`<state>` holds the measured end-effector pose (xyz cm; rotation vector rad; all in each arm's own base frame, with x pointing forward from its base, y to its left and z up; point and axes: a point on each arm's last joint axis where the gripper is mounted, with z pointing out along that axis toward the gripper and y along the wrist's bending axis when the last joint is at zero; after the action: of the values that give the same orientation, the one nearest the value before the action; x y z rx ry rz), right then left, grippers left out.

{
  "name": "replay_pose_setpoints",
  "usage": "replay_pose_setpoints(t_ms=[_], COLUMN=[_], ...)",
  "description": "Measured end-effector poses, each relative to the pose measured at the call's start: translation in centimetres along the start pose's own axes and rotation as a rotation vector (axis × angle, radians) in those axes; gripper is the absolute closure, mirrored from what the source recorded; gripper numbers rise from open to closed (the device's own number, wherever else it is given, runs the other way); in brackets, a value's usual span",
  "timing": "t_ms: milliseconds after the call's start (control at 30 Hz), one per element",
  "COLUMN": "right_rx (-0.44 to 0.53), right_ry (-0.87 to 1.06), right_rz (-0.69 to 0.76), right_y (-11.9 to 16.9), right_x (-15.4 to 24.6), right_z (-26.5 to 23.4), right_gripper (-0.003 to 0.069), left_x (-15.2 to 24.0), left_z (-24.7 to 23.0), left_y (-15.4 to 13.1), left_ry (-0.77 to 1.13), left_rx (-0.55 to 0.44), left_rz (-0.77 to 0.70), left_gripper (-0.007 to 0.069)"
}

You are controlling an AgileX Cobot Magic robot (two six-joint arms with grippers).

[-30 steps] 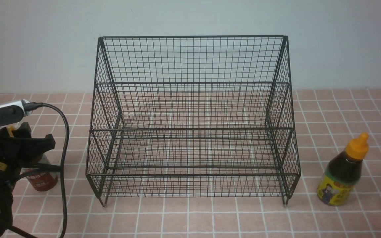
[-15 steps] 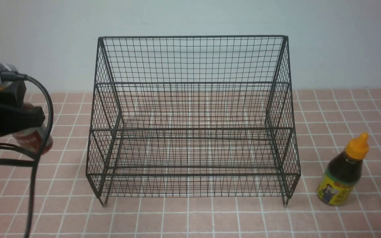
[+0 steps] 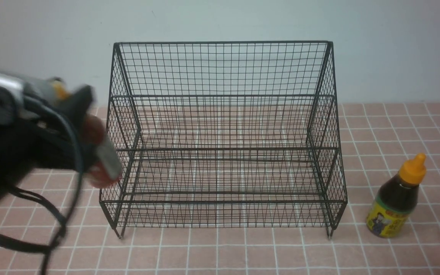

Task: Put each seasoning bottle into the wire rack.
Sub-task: Use the left arm to put the condiment bottle back on the shelf

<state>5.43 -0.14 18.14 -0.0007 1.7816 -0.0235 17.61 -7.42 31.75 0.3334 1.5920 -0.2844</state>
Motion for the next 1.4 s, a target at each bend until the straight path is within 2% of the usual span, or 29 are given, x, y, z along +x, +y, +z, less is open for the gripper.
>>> replay_pose_setpoints(t_ms=[67, 200, 433, 900, 967, 1200, 1300, 1400], right_rx=[0.000, 0.000, 0.000, 0.000, 0.000, 0.000, 0.000, 0.000], right_ry=[0.000, 0.000, 0.000, 0.000, 0.000, 0.000, 0.000, 0.000], right_rz=[0.000, 0.000, 0.000, 0.000, 0.000, 0.000, 0.000, 0.000], right_y=[0.0, 0.0, 0.0, 0.0, 0.0, 0.0, 0.0, 0.0], right_x=[0.0, 0.0, 0.0, 0.0, 0.0, 0.0, 0.0, 0.0], right_z=[0.0, 0.0, 0.0, 0.0, 0.0, 0.0, 0.0, 0.0], right_gripper=[0.0673, 0.0673, 0.0673, 0.0673, 0.0673, 0.0673, 0.0673, 0.0673], left_x=[0.4, 1.3, 2.7, 7.5, 8.3, 8.3, 8.2, 8.4], left_z=[0.7, 2.2, 4.6, 7.5, 7.7, 7.9, 7.9, 7.8], left_y=[-1.1, -2.0, -2.1, -2.5, -2.5, -2.1, -2.0, -2.1], left_ry=[0.008, 0.016, 0.000, 0.203, 0.262, 0.262, 0.263, 0.281], left_rx=[0.055, 0.081, 0.059, 0.054, 0.046, -0.013, -0.021, -0.021], left_rz=[-0.002, -0.022, -0.038, -0.049, -0.066, -0.162, -0.177, -0.182], left_gripper=[0.0366, 0.0366, 0.0366, 0.0366, 0.0366, 0.0365, 0.0340, 0.0267])
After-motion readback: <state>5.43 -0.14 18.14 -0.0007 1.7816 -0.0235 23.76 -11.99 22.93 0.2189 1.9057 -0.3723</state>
